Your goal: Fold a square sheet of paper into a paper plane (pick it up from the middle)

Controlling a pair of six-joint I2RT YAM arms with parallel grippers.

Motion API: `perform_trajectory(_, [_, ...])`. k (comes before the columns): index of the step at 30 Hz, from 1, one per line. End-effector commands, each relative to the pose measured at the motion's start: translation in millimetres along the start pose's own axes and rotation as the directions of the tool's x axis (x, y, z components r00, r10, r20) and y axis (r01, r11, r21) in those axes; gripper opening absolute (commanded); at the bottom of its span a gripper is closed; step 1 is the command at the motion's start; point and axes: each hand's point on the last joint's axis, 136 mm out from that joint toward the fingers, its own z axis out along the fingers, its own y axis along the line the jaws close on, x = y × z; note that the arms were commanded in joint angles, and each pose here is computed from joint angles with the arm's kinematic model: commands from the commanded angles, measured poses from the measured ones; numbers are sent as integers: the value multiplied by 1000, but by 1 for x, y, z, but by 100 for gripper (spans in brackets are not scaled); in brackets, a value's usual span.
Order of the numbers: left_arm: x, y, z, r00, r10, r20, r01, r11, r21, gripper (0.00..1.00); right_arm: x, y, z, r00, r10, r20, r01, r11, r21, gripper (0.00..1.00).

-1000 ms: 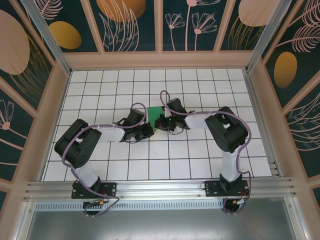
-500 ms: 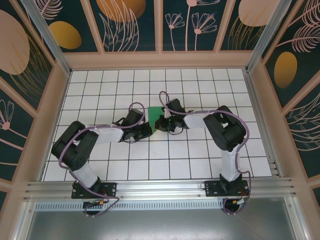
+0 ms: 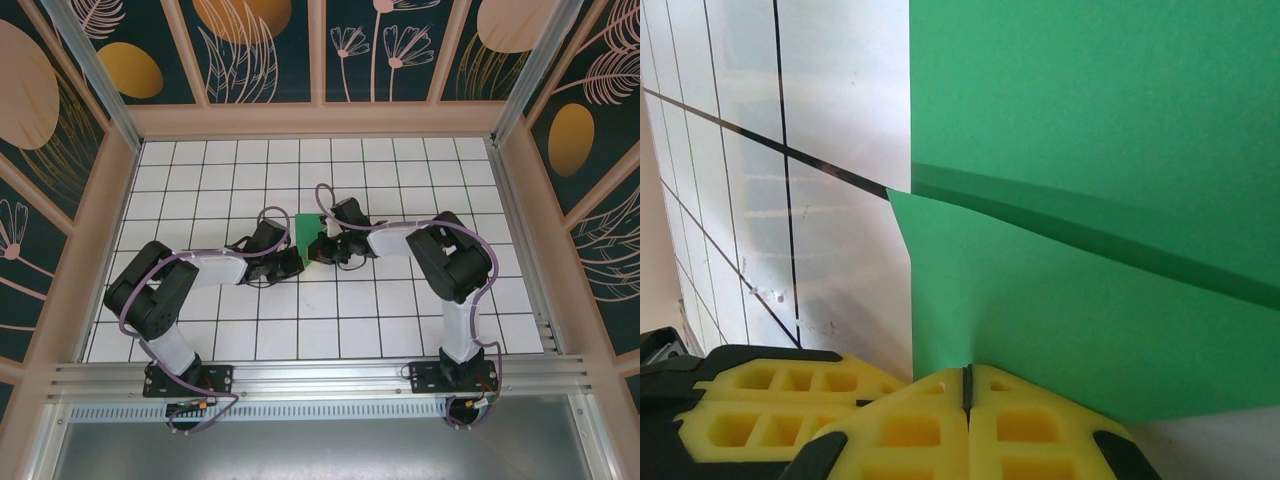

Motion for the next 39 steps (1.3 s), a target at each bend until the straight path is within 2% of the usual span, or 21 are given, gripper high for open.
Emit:
perform_trajectory(1, [17,37,7,998,-42,-45,36,991,-127,0,6,-8,8,999,-24,-36,25,999,42,0])
perform_trajectory(7, [23,50,5,997,-58,-54,47,983,-179,0,-16,-26,4,999,-49,3,49,991,128,0])
perform_trajectory(16, [32,61,3,995,-71,-65,56,977,-204,0,-64,-78,-25,991,-8,130,-20,977,212,0])
perform_trajectory(18, [31,61,3,995,-69,-65,55,978,-201,0,-75,-79,-33,988,-13,156,-20,977,211,0])
perform_trajectory(21, [30,59,3,996,-67,-63,54,979,-196,0,-86,-58,-44,981,-51,188,17,984,176,0])
perform_trajectory(25, [28,56,3,996,-63,-58,51,981,-189,0,-81,-24,-55,974,-90,206,66,991,120,0])
perform_trajectory(29, [26,54,3,997,-58,-55,47,982,-181,0,-53,-5,-42,982,-109,155,97,991,87,0])
perform_trajectory(33, [25,52,3,997,-57,-53,47,983,-177,0,-29,2,-18,991,-103,83,98,993,63,0])
perform_trajectory(39, [24,50,3,997,-52,-52,43,985,-169,0,-23,-7,0,996,-80,37,78,995,70,0])
